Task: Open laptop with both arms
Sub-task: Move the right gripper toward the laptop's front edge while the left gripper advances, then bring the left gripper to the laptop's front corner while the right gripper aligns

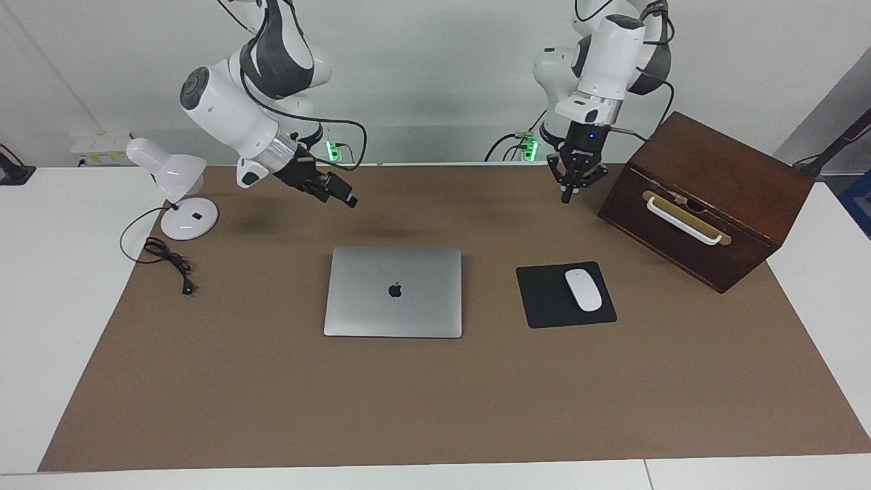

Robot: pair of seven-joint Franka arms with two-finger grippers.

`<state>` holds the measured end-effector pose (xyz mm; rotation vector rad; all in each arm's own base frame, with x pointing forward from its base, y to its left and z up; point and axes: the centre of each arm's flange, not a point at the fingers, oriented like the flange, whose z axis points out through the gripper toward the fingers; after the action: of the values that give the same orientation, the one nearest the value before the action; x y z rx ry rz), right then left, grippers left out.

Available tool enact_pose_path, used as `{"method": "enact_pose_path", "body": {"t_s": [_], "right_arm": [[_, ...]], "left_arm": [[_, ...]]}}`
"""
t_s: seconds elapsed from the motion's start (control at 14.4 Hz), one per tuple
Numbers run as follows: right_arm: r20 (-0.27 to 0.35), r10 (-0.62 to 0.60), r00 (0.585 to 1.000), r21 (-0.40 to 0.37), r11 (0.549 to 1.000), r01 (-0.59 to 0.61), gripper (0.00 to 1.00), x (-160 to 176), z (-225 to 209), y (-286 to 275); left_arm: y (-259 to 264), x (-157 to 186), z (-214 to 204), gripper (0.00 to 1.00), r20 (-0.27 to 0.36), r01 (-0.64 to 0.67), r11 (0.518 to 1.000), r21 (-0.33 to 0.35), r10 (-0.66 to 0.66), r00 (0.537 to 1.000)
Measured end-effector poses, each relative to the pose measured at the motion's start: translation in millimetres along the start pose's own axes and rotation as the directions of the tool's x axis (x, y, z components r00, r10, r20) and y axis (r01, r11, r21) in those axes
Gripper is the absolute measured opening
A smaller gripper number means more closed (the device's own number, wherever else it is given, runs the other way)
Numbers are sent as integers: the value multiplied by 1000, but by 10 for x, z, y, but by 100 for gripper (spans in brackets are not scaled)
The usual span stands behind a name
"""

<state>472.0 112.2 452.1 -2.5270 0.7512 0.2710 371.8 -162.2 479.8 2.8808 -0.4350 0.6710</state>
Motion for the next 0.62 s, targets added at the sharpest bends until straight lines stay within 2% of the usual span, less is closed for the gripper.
{"method": "enact_pose_path", "body": {"t_s": [0.21, 0.49, 0.62], "right_arm": [[-15, 55, 998, 5, 998, -55, 100, -28, 79, -17], [-82, 56, 995, 36, 998, -53, 100, -223, 327, -187], [-73, 97, 993, 66, 994, -92, 100, -313, 492, -171]], "left_arm": [[466, -101, -26, 1, -53, -10, 999, -33, 8, 999], [788, -166, -53, 1, -136, 6, 998, -55, -14, 991], [861, -219, -35, 1, -167, 12, 997, -77, -25, 986]]}}
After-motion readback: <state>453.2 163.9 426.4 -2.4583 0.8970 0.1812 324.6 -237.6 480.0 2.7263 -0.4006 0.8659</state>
